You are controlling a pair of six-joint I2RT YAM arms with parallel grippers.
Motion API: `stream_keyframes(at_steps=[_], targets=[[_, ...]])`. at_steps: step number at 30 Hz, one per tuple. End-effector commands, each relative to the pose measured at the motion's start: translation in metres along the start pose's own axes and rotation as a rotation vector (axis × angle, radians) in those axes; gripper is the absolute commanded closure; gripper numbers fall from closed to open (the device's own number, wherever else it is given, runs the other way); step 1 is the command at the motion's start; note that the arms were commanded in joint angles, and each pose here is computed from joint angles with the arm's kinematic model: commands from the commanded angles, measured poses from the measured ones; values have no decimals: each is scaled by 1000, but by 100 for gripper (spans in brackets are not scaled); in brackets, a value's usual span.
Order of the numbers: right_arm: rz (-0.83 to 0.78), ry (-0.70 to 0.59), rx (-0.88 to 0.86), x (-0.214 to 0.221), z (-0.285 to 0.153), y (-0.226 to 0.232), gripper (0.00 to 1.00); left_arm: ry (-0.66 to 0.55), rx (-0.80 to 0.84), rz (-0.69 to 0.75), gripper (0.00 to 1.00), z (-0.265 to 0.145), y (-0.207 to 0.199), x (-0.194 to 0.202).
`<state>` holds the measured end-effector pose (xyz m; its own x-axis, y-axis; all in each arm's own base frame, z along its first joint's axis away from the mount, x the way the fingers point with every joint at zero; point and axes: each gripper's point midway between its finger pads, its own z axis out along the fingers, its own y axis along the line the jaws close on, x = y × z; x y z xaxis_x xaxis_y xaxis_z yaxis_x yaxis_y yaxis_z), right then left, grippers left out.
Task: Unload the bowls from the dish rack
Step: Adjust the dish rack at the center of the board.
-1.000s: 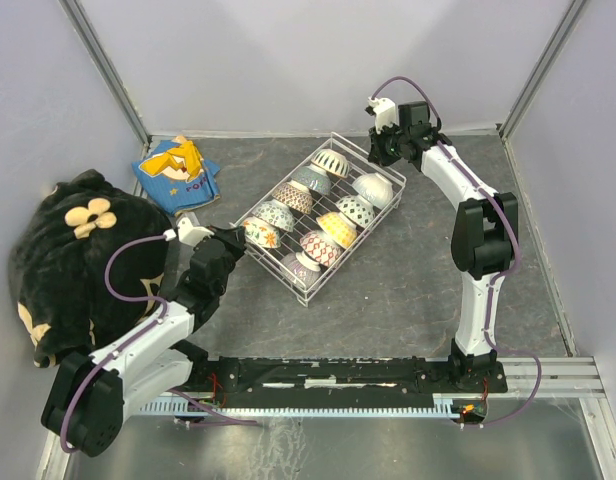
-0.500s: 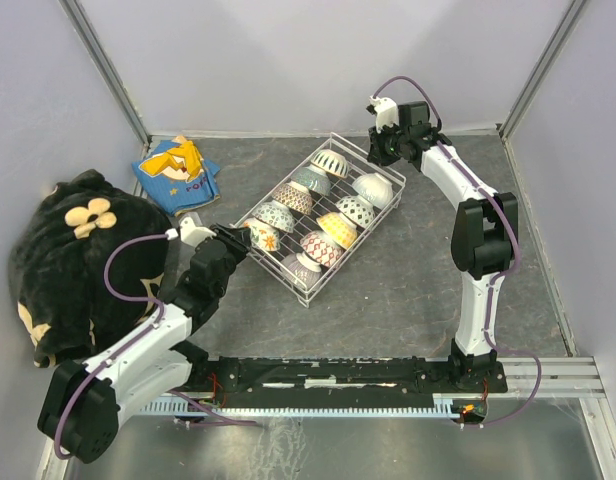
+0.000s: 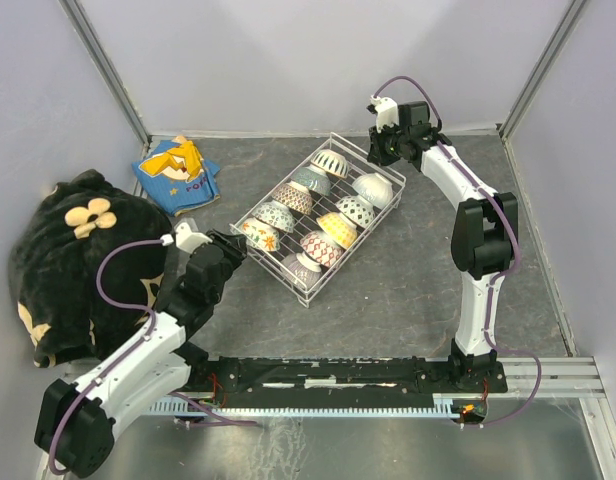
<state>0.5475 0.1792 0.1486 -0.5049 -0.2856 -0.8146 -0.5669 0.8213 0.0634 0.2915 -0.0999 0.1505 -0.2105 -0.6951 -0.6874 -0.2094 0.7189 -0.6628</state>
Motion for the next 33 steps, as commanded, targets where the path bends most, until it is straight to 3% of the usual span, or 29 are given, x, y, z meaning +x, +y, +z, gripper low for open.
stream_keyframes(at_steps=[1, 5, 13, 24, 33], targets=[[-2, -123, -4, -40, -5, 9, 81, -49, -35, 25, 54, -4, 5, -13], [4, -131, 0, -40, -5, 9, 80, -87, -71, 40, 50, -6, 13, -21], [15, -154, 14, -45, -7, 7, 80, -144, -155, 100, 29, -1, 30, -44], [37, -197, 33, -53, -15, 7, 76, -159, -84, 37, 23, 28, 19, -80], [66, -281, 91, -73, -38, 4, 46, -131, -20, -12, 13, 69, 0, -99]])
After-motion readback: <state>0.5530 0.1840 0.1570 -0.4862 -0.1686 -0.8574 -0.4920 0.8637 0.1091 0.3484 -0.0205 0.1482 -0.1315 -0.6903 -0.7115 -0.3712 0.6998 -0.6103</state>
